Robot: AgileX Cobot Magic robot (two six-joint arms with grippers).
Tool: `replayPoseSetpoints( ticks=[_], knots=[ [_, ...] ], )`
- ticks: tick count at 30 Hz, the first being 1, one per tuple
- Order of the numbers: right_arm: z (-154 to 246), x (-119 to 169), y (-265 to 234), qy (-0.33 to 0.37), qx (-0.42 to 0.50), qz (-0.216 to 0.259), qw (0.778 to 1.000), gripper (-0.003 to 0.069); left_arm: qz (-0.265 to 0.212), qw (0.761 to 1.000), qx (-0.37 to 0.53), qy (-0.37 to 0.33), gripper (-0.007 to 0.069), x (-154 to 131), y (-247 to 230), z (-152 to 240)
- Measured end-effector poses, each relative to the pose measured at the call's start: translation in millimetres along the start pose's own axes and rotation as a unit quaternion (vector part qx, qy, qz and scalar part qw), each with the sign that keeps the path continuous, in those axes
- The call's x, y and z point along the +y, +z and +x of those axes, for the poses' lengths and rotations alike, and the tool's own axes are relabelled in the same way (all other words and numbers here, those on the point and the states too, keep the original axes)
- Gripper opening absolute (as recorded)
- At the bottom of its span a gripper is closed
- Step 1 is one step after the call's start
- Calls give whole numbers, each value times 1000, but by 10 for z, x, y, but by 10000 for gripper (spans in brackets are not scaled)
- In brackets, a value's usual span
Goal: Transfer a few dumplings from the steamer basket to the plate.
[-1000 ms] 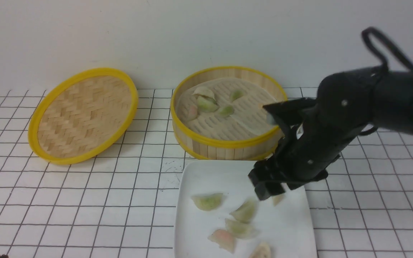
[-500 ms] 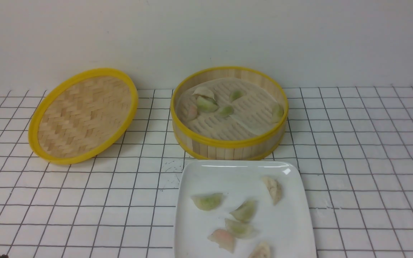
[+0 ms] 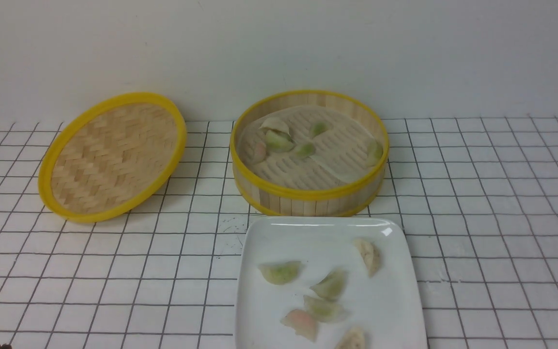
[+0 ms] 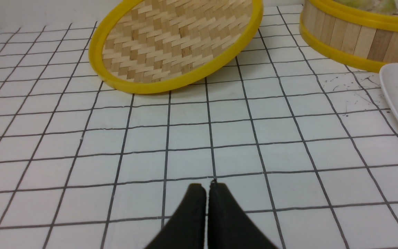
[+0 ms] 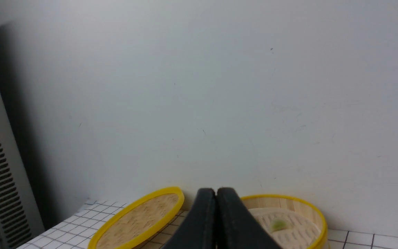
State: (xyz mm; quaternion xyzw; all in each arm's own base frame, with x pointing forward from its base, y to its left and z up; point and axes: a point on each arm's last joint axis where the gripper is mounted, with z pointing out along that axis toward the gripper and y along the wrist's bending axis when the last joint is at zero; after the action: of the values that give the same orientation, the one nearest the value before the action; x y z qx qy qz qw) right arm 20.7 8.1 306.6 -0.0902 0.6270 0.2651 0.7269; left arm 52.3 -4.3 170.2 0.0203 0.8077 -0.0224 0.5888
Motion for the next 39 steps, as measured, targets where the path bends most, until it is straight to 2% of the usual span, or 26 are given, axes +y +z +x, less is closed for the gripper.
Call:
replayPoseSetpoints(
  ticks=[11, 19, 23, 26, 27, 30, 33, 36, 39],
  knots=[
    [76, -6, 16, -2, 2, -5, 1000, -14, 0, 1000, -1, 0, -6, 0, -1, -1],
    [236, 9, 53, -27, 15, -27, 999, -14, 0, 1000, -1, 0, -6, 0, -1, -1],
    [373, -20, 77, -48, 35, -22, 998, -14, 0, 1000, -1, 0, -6, 0, -1, -1],
    [513, -85, 97, -69, 51, 23, 996, -14, 0, 1000, -1, 0, -6, 0, -1, -1],
    [626, -156, 104, -77, 64, 73, 992, -14, 0, 1000, -1, 0, -6, 0, -1, -1],
    [904, -324, 83, -81, 103, 177, 975, -14, 0, 1000, -1, 0, -6, 0, -1, -1],
    [1133, -438, 41, -74, 137, 236, 959, -14, 0, 1000, -1, 0, -6, 0, -1, -1],
    [1207, -492, 6, -70, 153, 275, 947, -14, 0, 1000, -1, 0, -6, 0, -1, -1],
    [1211, -503, -4, -78, 159, 285, 942, -14, 0, 1000, -1, 0, -6, 0, -1, -1]
  ],
)
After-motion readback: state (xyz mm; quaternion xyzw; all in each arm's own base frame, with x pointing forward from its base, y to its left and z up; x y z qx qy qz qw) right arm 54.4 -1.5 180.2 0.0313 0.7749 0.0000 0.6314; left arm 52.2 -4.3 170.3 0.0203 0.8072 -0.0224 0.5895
